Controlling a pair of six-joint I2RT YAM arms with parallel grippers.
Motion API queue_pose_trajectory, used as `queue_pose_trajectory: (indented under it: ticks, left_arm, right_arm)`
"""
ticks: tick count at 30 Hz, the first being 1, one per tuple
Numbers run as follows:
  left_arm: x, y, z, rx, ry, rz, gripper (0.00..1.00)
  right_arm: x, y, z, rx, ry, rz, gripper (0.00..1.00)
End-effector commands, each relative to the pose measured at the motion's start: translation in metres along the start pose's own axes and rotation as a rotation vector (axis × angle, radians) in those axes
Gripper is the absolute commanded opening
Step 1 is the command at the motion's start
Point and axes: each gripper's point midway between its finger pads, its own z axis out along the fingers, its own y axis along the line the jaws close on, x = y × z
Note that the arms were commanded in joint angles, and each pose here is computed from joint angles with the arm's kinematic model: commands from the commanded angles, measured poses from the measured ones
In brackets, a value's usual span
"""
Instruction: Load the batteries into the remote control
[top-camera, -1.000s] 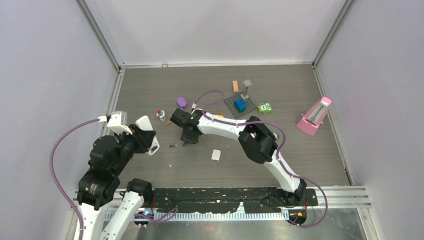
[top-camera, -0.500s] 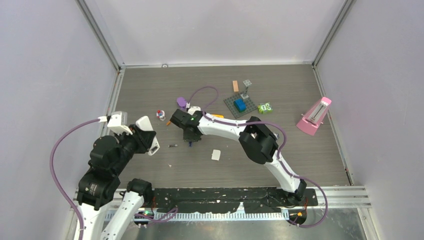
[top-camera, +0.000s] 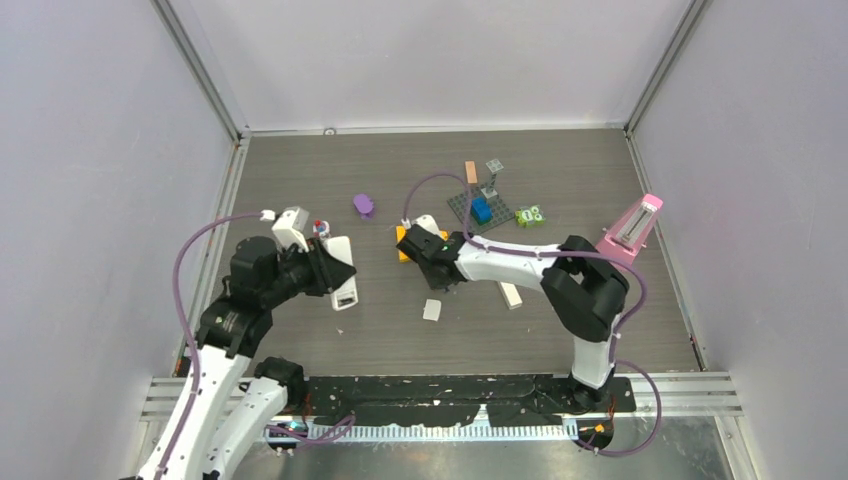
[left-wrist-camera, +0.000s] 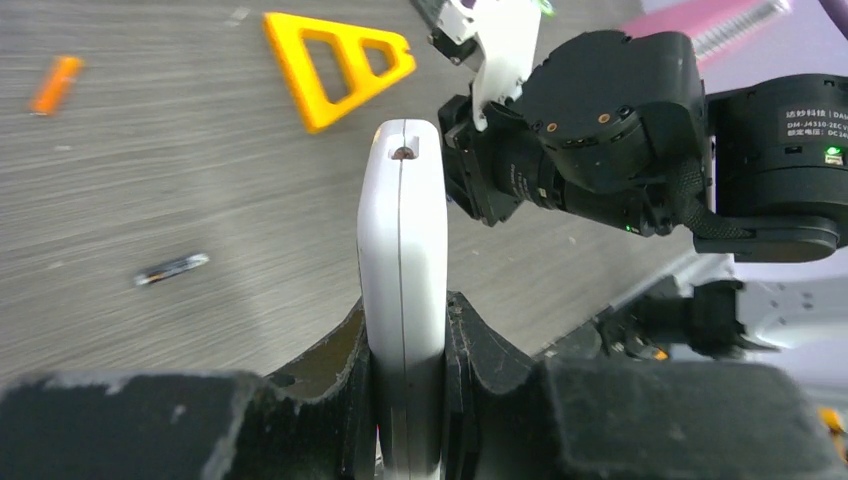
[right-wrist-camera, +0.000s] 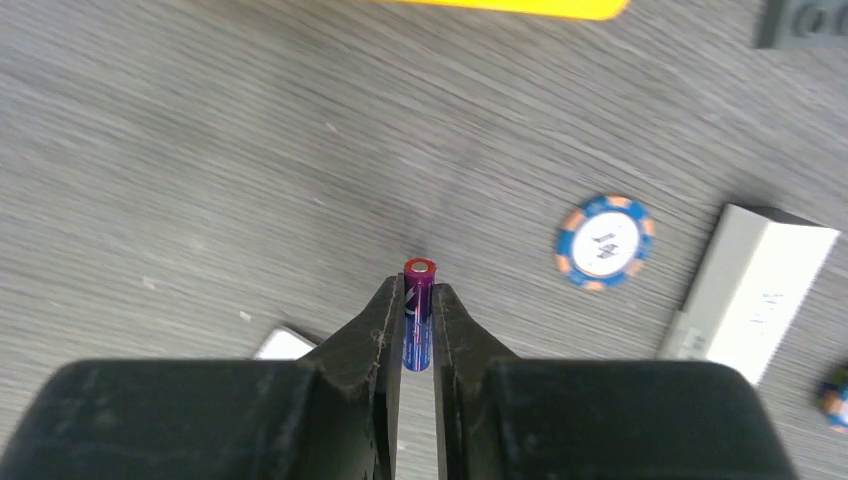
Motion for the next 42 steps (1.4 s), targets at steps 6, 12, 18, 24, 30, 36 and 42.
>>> queue_pose_trajectory:
  ticks: [6,12,18,24,30,36,42]
  left_arm:
    - [-0.003,-0.078,0.037,0.512,0.054,-0.044,0.00]
    - [-0.007,-0.101,0.055,0.641,0.030,-0.041,0.00]
    - [-0.011,-0.098,0.069,0.624,0.014,-0.051,0.00]
    - [-0.013,-0.096,0.077,0.616,0.015,-0.085,0.00]
    - [-0.013,-0.095,0.080,0.616,0.014,-0.090,0.00]
    - [-0.013,-0.096,0.080,0.621,0.023,-0.082,0.00]
    - [-0.011,-0.094,0.080,0.608,0.025,-0.077,0.00]
  right_arm:
    - [0.025,-0.040,-0.022,-0.020,-0.048,-0.172,0.06]
    - [0.061,-0.036,-0.015,-0.097,0.008,-0.174,0.09]
    - [0.064,-0.037,-0.025,-0.124,-0.031,-0.129,0.43]
    - [0.071,-0.045,-0.035,-0.121,-0.040,-0.120,0.52]
    - [0.081,-0.036,-0.033,-0.178,-0.019,-0.119,0.41]
    - [0.078,-0.032,-0.024,-0.182,-0.011,-0.121,0.34]
    - [0.077,-0.031,-0.025,-0.188,-0.002,-0.101,0.07]
